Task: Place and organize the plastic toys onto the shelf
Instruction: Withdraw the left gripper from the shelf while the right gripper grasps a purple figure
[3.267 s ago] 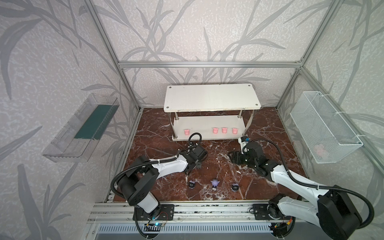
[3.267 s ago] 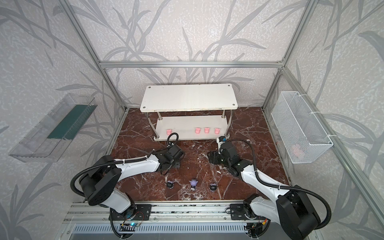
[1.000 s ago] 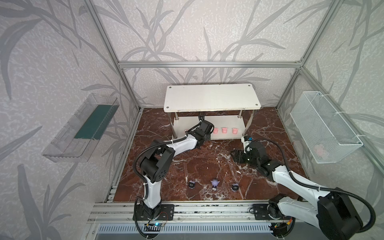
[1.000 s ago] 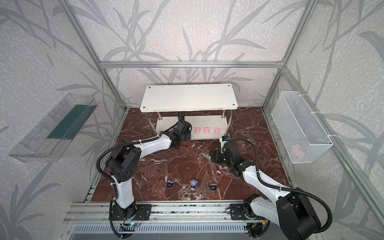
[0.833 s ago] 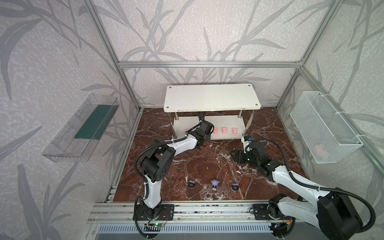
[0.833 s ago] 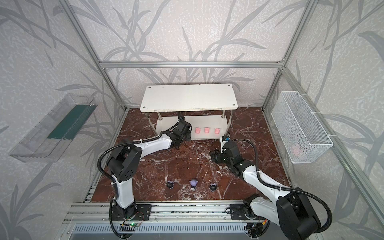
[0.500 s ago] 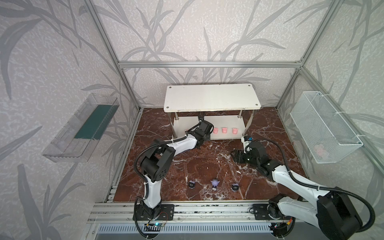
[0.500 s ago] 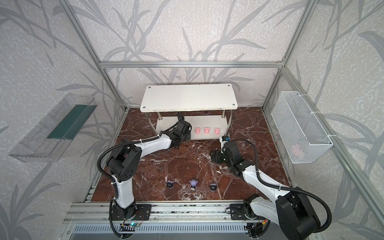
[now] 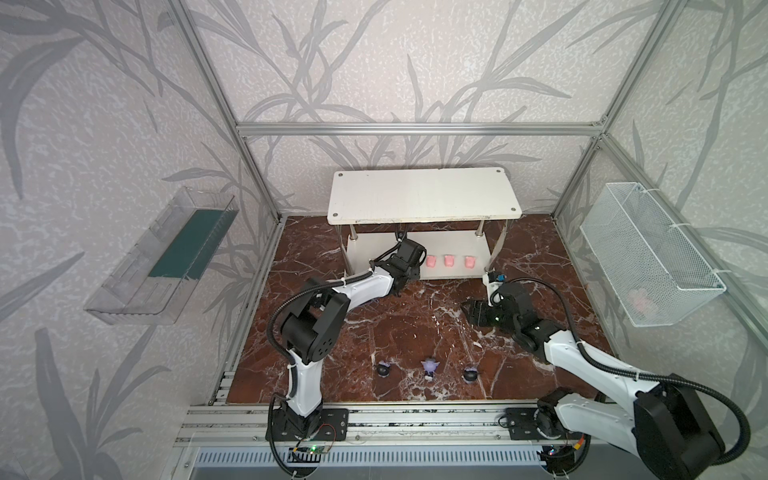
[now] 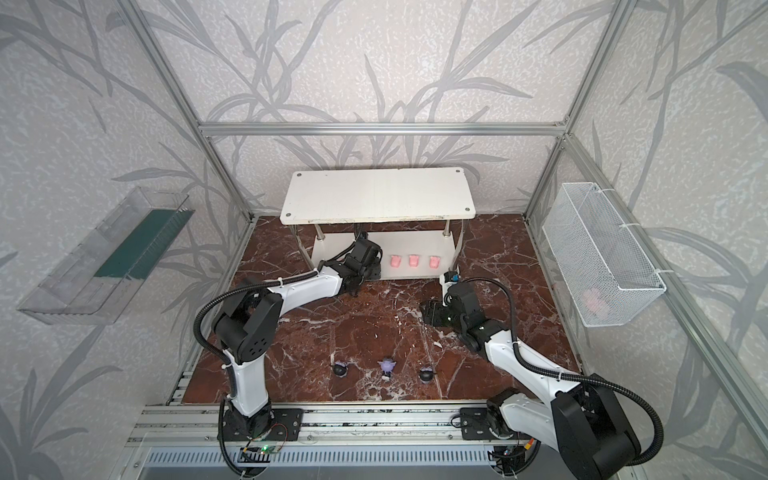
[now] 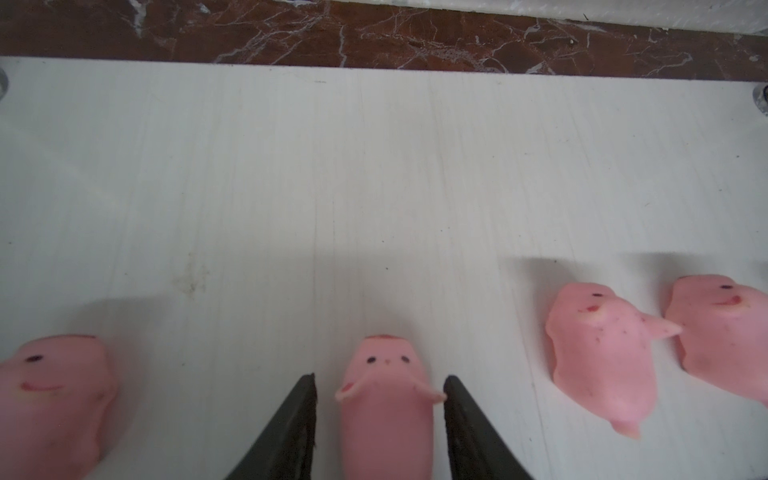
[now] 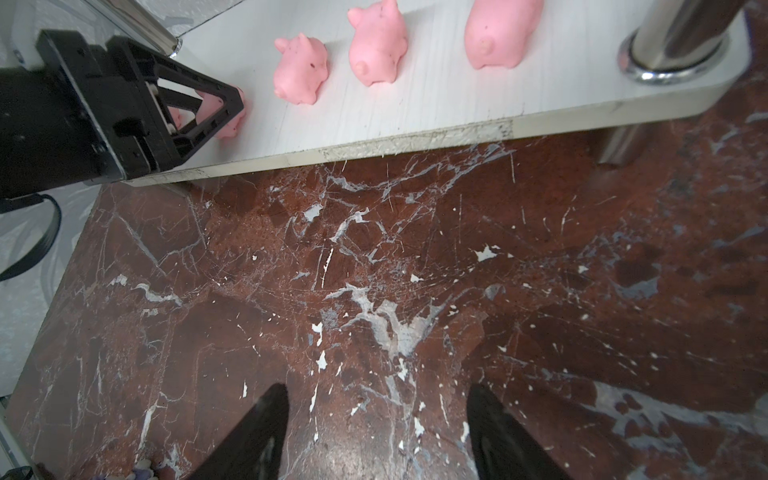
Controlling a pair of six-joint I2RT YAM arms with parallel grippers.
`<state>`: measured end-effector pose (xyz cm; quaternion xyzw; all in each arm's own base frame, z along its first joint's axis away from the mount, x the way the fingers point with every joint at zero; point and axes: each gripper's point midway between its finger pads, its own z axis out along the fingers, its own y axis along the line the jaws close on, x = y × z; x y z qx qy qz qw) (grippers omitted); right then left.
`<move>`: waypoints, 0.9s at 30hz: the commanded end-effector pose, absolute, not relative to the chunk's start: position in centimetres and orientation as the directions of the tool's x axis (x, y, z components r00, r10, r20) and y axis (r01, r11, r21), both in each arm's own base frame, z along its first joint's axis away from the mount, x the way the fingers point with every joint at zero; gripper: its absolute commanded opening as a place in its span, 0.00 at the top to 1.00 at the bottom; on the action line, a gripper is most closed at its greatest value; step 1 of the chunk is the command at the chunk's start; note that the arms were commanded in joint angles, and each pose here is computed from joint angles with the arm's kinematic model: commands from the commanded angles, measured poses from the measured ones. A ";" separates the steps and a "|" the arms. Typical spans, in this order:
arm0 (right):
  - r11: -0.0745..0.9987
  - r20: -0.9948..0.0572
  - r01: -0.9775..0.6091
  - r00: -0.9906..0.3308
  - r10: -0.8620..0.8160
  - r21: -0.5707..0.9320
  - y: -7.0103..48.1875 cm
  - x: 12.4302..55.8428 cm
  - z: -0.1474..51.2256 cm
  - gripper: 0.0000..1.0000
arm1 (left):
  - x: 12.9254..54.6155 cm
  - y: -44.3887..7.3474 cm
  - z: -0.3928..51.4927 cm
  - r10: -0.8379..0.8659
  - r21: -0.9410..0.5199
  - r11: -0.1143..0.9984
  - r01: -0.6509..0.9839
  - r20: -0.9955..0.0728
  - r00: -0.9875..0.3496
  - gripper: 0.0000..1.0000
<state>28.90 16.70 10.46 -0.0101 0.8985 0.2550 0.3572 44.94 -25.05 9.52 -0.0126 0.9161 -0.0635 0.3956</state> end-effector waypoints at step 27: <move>0.868 -0.654 -0.255 -0.749 0.101 0.426 15.3 25.0 14.8 0.15 | 32.8 -22.1 19.6 -0.167 -0.264 0.961 0.086 -0.796 -0.581 0.38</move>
